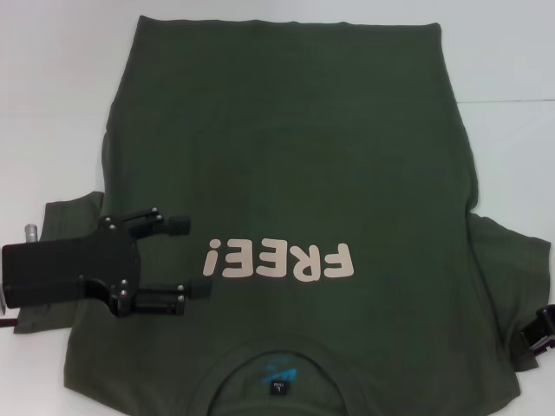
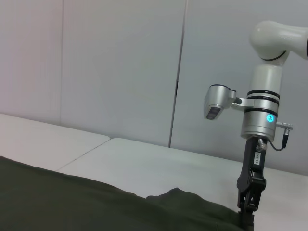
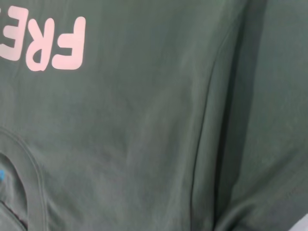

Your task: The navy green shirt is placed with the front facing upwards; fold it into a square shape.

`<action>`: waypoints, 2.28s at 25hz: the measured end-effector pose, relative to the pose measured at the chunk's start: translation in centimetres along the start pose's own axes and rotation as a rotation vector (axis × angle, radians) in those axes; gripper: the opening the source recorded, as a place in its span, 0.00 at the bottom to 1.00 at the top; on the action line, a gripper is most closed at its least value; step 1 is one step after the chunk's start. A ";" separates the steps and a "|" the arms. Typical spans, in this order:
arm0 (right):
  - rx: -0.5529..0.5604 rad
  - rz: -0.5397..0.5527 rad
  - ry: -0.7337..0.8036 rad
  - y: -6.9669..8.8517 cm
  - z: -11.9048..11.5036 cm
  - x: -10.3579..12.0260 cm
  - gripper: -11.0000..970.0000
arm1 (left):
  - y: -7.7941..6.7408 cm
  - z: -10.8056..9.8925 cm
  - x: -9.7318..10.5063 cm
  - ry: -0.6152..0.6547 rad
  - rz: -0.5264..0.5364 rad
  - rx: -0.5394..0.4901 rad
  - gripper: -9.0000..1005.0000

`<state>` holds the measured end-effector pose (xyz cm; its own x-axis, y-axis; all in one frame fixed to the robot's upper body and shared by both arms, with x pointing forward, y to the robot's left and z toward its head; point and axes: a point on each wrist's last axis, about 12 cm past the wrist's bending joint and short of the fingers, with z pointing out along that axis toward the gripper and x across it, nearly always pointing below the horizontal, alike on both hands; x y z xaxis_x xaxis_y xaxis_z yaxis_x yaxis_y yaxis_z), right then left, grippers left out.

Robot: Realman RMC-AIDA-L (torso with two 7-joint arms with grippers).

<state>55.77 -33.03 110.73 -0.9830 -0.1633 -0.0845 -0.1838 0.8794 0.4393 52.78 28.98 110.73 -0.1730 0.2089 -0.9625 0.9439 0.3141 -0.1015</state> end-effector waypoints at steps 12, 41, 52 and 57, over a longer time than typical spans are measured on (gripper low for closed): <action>0.023 -0.037 0.012 0.3 -0.2 -0.4 0.11 | 0.1 0.1 0.0 0.001 0.001 -0.007 0.93; 0.169 -0.005 -0.099 -3.3 -3.1 0.9 0.03 | 0.4 0.9 -0.5 -0.005 0.015 0.000 0.93; 0.306 -0.071 -0.192 -3.6 -4.7 -1.8 0.02 | 0.4 1.3 -0.7 -0.010 0.019 0.007 0.93; 0.337 -0.084 -0.217 -3.6 -4.9 -2.4 0.02 | 0.4 1.5 -0.7 -0.012 0.012 0.009 0.93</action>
<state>58.78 -38.00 113.70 -0.9345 -0.1745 -0.3103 -0.2170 0.9702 0.1077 53.65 27.59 111.00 -0.1580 0.2015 -0.9667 0.9484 0.3033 -0.0918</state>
